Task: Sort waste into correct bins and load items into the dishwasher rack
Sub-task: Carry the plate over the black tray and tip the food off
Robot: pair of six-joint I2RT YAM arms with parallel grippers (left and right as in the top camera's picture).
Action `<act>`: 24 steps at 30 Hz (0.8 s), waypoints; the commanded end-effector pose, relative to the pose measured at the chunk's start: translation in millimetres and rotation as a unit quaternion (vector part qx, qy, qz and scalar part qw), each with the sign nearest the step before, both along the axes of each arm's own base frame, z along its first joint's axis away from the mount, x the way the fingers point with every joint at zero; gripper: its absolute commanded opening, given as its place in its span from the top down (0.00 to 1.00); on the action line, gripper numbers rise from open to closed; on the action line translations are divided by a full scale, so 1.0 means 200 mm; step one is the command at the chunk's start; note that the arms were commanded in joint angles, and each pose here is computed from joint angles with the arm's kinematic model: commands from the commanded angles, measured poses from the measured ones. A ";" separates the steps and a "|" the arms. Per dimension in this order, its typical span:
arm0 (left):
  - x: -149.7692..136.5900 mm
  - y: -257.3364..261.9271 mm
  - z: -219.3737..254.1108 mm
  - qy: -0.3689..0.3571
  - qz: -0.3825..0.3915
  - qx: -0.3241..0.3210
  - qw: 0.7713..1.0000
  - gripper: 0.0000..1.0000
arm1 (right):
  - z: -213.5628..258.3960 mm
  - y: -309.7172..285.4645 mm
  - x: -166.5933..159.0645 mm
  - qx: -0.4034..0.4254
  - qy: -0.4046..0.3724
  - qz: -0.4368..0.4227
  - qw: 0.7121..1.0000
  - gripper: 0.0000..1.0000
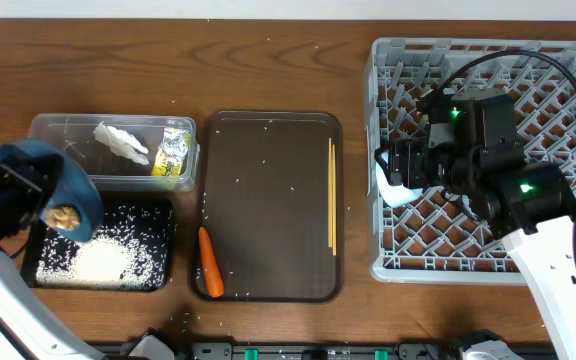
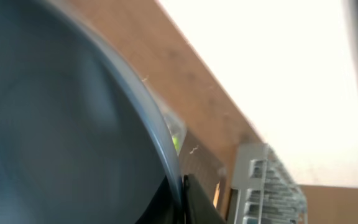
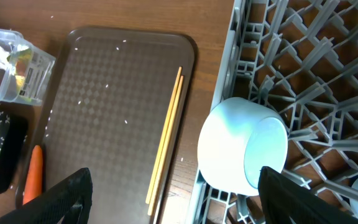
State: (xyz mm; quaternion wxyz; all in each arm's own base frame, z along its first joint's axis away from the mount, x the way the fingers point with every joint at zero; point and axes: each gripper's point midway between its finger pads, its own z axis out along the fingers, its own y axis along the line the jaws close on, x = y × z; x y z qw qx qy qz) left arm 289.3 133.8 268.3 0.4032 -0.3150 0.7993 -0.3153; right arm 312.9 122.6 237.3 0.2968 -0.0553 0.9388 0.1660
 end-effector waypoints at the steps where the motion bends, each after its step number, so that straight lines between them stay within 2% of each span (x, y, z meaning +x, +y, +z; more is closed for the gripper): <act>1: -0.01 -0.12 0.15 -0.129 -0.096 -0.014 0.987 0.94 | 0.02 0.03 0.00 0.001 -0.003 0.007 1.000 0.22; 3: -0.02 -0.12 0.16 -0.162 -0.110 -0.020 0.981 0.93 | 0.02 0.03 0.00 0.001 -0.003 0.007 1.000 0.21; 8: -0.07 -0.09 0.13 -0.192 -0.107 -0.033 0.975 0.94 | 0.02 0.03 0.00 0.000 -0.003 0.006 1.000 0.21; 12: -0.12 -0.06 0.14 -0.196 -0.087 -0.047 0.976 0.94 | 0.01 0.01 0.01 -0.007 -0.006 0.000 1.000 0.20; 19: -0.20 0.00 0.14 -0.176 -0.037 -0.027 0.983 0.94 | 0.01 0.01 0.01 -0.010 -0.006 -0.003 1.000 0.19; 24: -0.19 -0.02 0.16 -0.180 -0.044 -0.017 0.983 0.94 | 0.02 0.01 0.02 -0.011 -0.010 -0.004 1.000 0.18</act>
